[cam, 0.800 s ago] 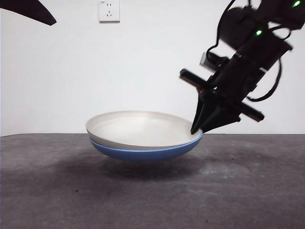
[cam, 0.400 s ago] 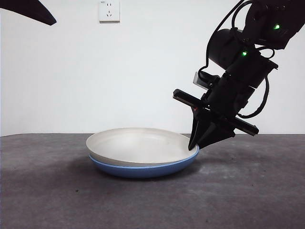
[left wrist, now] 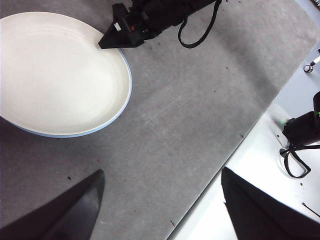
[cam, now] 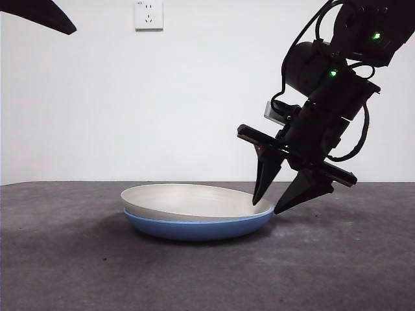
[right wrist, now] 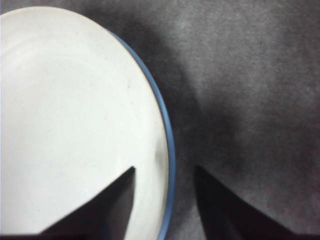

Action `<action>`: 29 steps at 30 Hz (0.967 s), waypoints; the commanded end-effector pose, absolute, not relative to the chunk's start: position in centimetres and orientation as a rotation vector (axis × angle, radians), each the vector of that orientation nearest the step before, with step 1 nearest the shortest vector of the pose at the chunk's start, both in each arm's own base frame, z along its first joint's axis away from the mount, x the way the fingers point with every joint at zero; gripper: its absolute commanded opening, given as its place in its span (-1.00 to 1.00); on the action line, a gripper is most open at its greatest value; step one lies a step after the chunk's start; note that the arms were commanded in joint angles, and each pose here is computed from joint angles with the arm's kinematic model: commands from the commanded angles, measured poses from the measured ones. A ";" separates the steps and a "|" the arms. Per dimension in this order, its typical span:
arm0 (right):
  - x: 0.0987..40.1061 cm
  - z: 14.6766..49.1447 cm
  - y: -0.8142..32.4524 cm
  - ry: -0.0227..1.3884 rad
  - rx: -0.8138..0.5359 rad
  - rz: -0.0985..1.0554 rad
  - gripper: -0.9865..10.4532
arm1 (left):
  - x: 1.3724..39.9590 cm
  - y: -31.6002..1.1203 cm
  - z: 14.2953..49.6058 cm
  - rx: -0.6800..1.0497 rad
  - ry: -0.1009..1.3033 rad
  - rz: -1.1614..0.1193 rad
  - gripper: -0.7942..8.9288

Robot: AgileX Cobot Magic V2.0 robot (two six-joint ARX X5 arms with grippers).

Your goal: Pick up the white plate, put it on the blue plate, put it on desk

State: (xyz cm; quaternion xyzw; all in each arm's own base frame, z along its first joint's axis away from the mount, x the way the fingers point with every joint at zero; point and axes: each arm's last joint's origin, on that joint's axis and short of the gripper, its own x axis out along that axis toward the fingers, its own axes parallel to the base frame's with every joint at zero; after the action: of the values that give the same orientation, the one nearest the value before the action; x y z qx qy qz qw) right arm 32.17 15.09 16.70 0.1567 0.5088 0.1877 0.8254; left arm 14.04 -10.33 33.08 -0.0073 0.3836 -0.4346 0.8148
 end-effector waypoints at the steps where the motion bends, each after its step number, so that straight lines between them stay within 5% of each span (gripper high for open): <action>1: 32.6 17.0 15.5 1.067 0.336 0.403 -0.43 | 14.1 -10.5 33.4 -0.019 0.807 -0.937 -0.07; 14: 29.5 24.4 14.1 0.897 0.266 0.493 -0.43 | 14.1 -10.5 33.4 -0.018 0.806 -0.937 -0.07; 29: 17.5 33.4 10.2 0.827 0.078 0.678 -0.43 | 14.1 -10.5 33.4 -0.018 0.805 -0.937 -0.07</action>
State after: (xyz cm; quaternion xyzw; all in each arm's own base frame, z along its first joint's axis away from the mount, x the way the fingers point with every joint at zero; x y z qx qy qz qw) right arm 17.67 10.01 32.99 0.0505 0.3992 0.3116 0.8608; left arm 14.04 -10.33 33.08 -0.0073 0.3836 -0.4346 0.8148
